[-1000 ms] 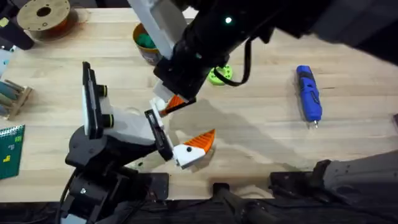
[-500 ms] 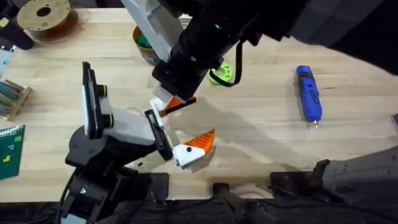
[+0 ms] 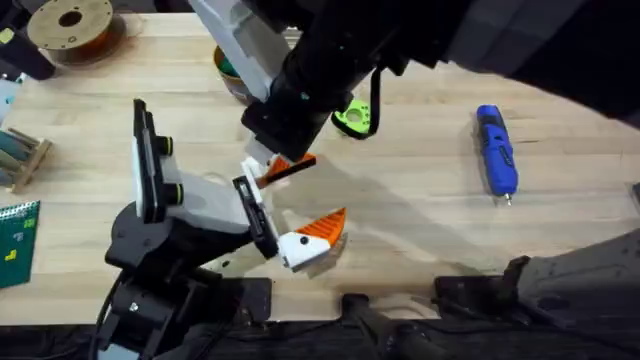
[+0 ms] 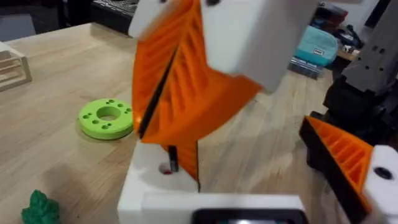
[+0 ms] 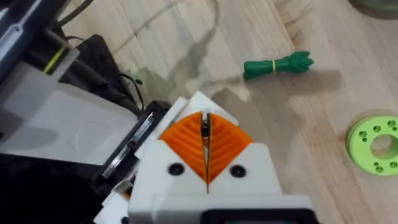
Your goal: Pick up the gripper from the table and insert it into the empty holder that is missing its gripper. Then pick up a screw, insert it into the mounting hole, and use the screwdriver to tighten it. Finally, clean up the table by picking up the vegetable and placing it into the bucket.
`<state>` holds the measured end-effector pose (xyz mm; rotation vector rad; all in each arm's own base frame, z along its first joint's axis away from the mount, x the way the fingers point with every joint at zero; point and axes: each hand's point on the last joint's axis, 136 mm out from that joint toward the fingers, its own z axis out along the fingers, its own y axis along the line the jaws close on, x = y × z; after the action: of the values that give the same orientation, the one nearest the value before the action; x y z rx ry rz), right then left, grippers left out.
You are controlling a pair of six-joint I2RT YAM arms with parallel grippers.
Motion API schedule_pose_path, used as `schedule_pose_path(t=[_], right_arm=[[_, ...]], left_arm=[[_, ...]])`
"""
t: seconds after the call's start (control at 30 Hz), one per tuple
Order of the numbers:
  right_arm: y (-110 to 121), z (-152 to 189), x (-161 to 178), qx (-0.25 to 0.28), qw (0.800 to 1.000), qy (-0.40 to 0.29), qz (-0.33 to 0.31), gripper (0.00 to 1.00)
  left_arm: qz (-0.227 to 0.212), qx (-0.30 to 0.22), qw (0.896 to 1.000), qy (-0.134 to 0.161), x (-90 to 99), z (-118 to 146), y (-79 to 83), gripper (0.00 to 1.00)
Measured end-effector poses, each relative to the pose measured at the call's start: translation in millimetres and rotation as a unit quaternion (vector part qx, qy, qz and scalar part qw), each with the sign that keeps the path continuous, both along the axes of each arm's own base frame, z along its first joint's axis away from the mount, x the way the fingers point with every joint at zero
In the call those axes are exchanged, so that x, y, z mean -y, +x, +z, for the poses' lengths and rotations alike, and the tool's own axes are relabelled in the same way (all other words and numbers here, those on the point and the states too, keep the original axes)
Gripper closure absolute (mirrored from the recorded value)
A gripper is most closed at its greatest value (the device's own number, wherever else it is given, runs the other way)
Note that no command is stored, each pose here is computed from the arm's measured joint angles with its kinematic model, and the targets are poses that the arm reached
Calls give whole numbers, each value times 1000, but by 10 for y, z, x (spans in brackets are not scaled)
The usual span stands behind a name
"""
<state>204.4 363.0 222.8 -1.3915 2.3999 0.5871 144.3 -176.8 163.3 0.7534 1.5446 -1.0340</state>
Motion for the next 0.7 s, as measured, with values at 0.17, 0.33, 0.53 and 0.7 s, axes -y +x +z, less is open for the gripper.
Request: schedule_pose_path(t=[0.17, 0.33, 0.53, 0.7], right_arm=[[6, 3, -8, 1, 1000, 2, 0, 994], [8, 5, -11, 2, 1000, 2, 0, 994], [16, 9, -23, 3, 1000, 4, 0, 994], [23, -15, -33, 3, 1000, 3, 2, 994]], left_arm=[[-1, 0, 1000, 0, 1, 0, -3, 14], [-1, 0, 1000, 0, 1, 0, -2, 14], [-1, 1, 1000, 0, 1, 0, -2, 14], [-1, 1, 1000, 0, 1, 0, -2, 14]])
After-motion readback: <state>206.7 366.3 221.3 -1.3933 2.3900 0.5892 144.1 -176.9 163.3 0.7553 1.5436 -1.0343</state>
